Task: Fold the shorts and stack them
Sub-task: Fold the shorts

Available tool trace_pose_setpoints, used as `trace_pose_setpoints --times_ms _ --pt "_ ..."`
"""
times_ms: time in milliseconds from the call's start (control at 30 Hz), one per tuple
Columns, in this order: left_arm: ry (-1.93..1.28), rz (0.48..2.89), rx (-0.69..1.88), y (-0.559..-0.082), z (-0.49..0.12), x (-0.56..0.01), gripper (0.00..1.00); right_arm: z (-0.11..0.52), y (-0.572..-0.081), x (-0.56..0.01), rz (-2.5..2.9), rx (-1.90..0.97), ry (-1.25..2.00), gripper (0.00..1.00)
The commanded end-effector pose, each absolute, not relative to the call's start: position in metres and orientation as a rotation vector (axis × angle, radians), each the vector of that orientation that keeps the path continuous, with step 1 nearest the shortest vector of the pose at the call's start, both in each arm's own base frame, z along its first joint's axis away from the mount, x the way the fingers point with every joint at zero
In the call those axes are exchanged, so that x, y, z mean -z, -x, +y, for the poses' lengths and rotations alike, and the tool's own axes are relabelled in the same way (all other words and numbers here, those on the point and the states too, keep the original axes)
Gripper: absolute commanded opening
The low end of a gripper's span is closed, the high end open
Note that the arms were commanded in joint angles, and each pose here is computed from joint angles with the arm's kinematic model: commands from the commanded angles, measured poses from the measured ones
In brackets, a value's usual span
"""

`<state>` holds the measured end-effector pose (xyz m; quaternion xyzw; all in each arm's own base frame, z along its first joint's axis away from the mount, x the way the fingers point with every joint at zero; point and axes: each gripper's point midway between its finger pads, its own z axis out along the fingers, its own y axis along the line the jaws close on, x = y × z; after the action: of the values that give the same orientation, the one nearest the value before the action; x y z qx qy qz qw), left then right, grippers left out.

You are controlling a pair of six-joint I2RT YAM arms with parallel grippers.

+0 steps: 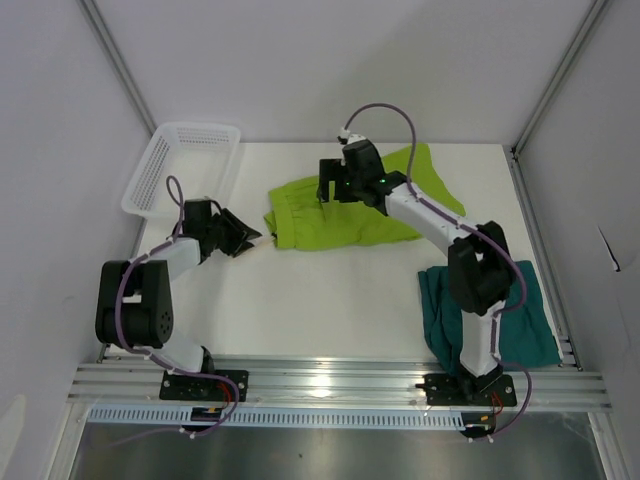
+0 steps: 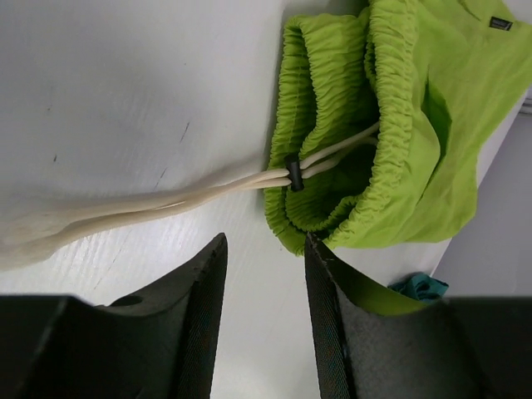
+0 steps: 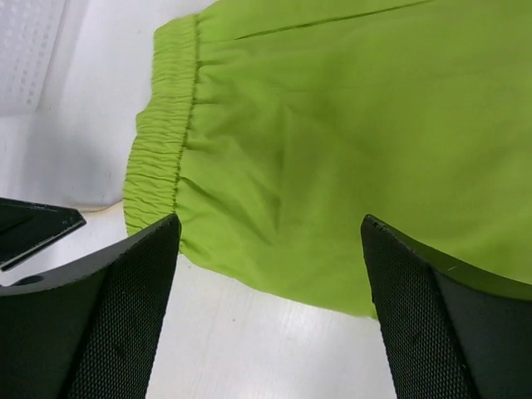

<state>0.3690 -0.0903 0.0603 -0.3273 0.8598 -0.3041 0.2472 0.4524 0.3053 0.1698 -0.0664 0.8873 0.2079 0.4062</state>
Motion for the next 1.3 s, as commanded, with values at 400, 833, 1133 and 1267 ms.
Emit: trace_pose_setpoints --times_ms 400,833,1133,1267 --pt "0.84 2.144 0.845 -0.34 -0.077 -0.094 0.7 0.427 -0.452 -0.118 2.235 -0.496 0.587 0.99" --pt "0.847 2.104 0.799 -0.33 -0.066 -0.099 0.77 0.447 -0.424 -0.057 2.392 -0.499 0.754 0.86" --pt "0.86 2.119 0.828 -0.33 -0.07 -0.089 0.77 0.434 -0.399 -0.079 2.358 -0.572 0.752 0.46" --pt "0.875 2.131 0.877 -0.332 -0.076 -0.081 0.77 0.421 -0.383 -0.078 2.347 -0.586 0.746 0.38"
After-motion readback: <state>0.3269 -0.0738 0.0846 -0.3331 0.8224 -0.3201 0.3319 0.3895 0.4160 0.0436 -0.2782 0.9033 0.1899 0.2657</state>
